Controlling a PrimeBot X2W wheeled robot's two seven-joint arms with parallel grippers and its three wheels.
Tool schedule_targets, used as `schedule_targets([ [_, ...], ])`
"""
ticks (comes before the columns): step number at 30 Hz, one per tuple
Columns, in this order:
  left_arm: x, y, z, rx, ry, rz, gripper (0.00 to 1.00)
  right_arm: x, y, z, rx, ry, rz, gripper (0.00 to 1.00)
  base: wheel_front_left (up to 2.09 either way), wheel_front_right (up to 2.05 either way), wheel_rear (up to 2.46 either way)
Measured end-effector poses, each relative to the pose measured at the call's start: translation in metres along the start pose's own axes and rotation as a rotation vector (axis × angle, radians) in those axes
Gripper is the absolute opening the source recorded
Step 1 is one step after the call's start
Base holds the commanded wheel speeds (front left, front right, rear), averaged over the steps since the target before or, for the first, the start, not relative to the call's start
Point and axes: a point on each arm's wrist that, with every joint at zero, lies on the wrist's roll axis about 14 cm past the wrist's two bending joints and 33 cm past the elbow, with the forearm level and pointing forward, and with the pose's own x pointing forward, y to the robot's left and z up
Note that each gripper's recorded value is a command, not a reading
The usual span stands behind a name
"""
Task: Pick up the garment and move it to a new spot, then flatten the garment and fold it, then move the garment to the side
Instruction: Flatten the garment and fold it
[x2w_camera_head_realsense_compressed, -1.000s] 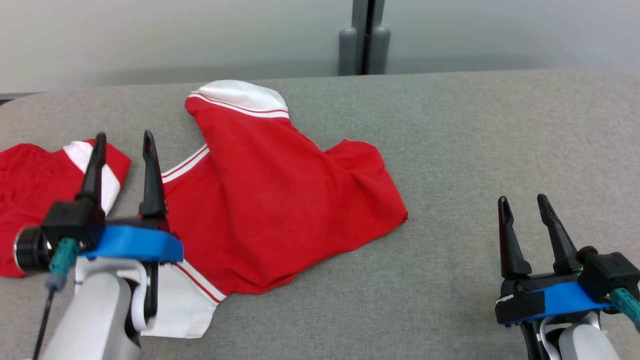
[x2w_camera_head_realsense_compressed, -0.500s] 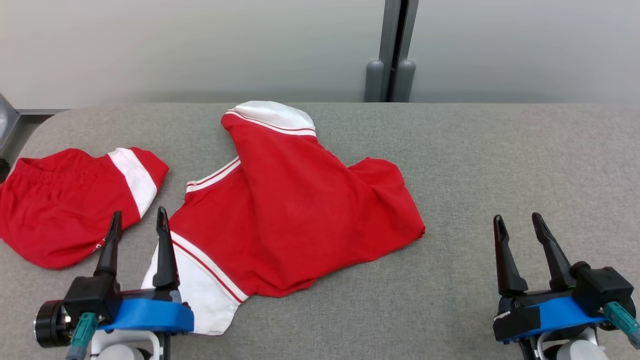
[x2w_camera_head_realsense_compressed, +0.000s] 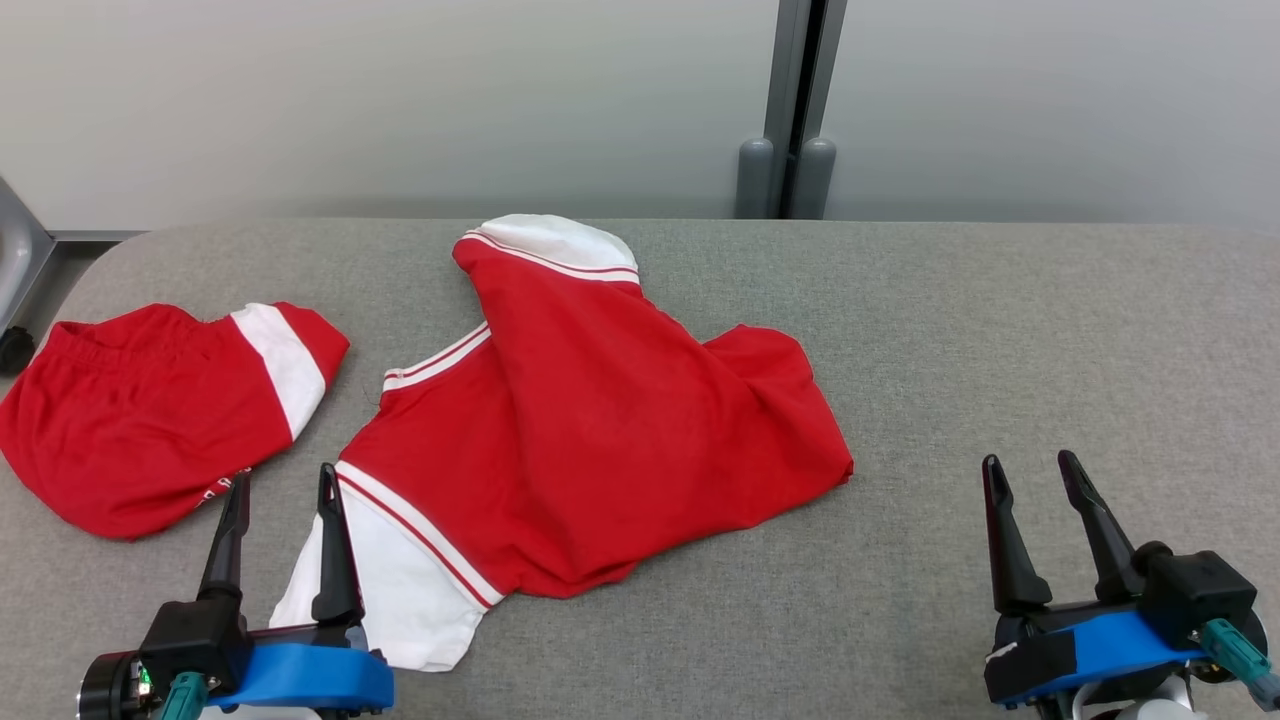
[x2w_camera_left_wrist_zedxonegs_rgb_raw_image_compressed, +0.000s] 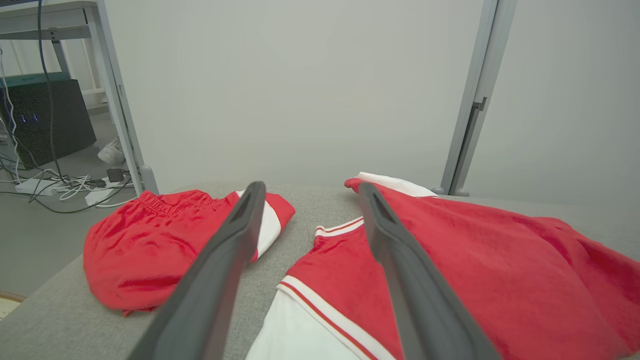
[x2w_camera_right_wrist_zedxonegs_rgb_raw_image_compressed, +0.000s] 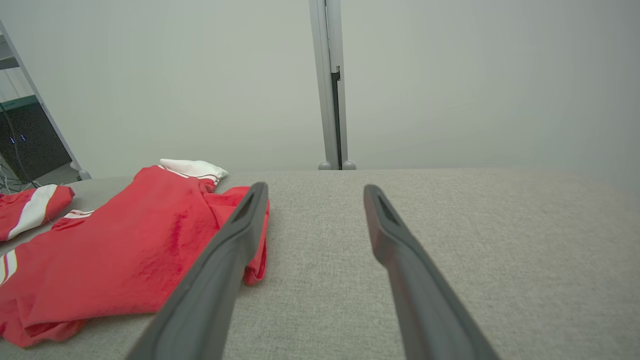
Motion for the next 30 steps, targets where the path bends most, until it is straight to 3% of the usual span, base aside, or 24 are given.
schedule_targets([
  [7,-0.001,0.003,-0.001,0.003,0.002,0.010,1.00,0.003,0.005,-0.007,-0.004,0.025,0.015,1.00,0.00,0.00,0.00],
  [17,0.009,0.005,-0.002,0.002,0.003,0.014,1.00,0.052,0.054,-0.010,-0.056,0.053,0.171,1.00,0.00,0.00,0.00],
  [30,0.017,0.011,-0.014,-0.001,0.037,0.043,1.00,0.066,0.061,-0.120,-0.095,0.398,0.223,1.00,0.00,0.00,0.00],
])
